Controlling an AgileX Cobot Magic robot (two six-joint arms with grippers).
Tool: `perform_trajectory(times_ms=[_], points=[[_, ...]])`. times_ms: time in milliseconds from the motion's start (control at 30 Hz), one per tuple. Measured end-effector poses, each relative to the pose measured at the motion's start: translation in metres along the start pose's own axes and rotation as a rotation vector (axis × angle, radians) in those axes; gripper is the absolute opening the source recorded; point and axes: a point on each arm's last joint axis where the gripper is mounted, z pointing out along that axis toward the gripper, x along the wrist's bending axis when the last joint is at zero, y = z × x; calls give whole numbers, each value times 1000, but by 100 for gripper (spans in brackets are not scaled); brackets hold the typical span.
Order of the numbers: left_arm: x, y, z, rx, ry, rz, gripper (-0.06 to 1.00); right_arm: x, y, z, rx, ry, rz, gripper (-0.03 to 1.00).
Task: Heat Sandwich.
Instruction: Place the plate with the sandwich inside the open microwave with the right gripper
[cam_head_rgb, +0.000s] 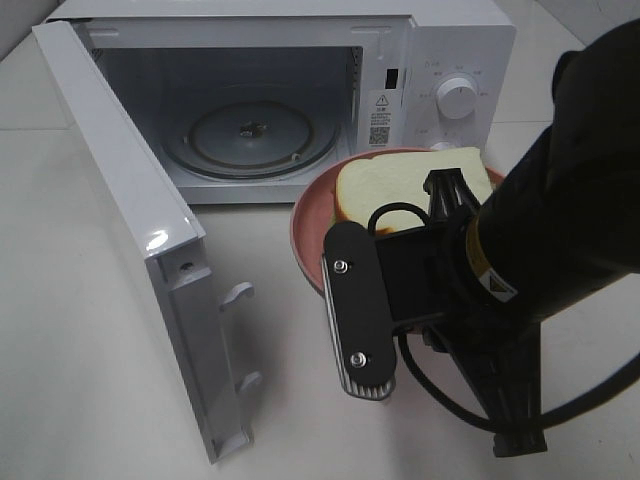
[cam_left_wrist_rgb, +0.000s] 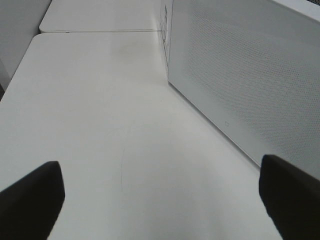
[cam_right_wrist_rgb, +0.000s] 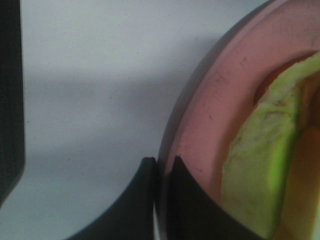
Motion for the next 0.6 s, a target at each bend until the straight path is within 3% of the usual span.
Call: perform_trajectory(times_ms=[600], points=[[0, 0, 0, 0, 0, 0, 99, -20, -15, 10, -114, 37, -219, 5]])
